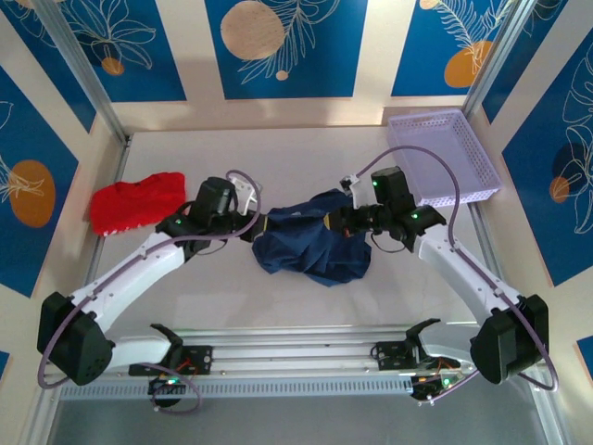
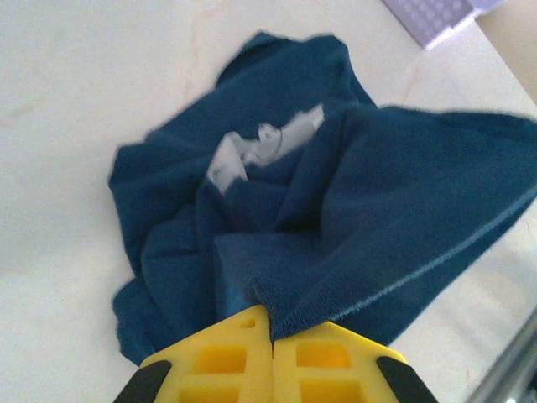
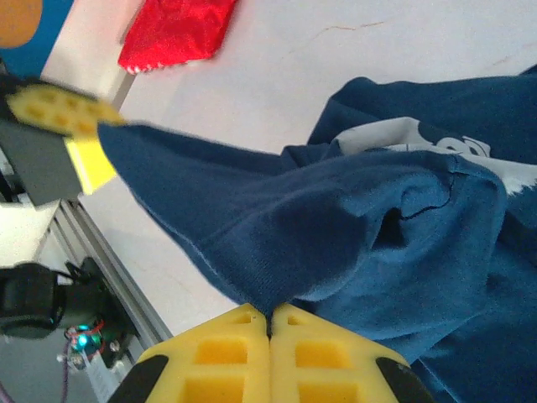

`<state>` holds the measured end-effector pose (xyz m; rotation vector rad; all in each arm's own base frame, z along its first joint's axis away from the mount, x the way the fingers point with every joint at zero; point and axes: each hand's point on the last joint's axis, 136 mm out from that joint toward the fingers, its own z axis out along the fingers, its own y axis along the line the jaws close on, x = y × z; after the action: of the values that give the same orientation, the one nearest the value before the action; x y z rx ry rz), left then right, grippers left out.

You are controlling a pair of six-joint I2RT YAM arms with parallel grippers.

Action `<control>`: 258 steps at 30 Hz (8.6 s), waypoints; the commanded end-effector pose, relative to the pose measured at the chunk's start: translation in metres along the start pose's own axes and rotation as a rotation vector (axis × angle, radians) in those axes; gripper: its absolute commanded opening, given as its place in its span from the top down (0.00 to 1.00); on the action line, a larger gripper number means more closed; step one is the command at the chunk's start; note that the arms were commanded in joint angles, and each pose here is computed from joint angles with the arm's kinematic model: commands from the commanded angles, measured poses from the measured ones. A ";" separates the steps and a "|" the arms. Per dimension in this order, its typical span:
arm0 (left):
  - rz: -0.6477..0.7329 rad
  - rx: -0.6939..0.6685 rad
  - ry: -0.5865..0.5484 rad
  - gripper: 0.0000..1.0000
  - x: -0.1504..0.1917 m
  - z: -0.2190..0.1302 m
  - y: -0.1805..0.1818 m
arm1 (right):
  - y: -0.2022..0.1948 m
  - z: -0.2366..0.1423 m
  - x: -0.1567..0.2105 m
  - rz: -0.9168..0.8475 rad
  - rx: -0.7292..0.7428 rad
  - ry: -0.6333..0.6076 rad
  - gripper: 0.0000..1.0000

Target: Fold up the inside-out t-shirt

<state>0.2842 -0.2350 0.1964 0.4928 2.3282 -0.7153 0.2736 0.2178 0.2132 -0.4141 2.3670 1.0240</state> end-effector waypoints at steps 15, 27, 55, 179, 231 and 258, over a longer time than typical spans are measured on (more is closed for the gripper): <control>0.185 0.264 0.142 0.97 0.059 0.041 -0.073 | -0.045 0.015 0.097 0.297 0.152 0.249 0.98; 0.413 0.282 0.251 0.51 0.098 0.042 -0.101 | -0.061 -0.010 0.066 0.221 0.332 0.050 0.58; -0.337 -0.007 0.171 0.44 0.019 0.164 0.092 | -0.117 0.114 -0.027 0.323 0.081 0.103 0.70; -0.186 -0.323 -0.141 1.00 -0.037 0.029 0.123 | -0.048 0.087 0.098 -0.282 0.464 0.252 0.36; 0.048 0.235 -0.120 1.00 -0.044 -0.009 -0.053 | -0.084 -0.007 0.014 -0.025 0.458 0.034 0.63; 0.045 -0.251 -0.199 1.00 -0.054 -0.015 0.024 | 0.004 0.058 0.007 -0.355 0.154 -0.037 1.00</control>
<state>0.3081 -0.2479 0.2375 0.4343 2.1812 -0.6853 0.3024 0.2493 0.1370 -0.7571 2.2429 0.3831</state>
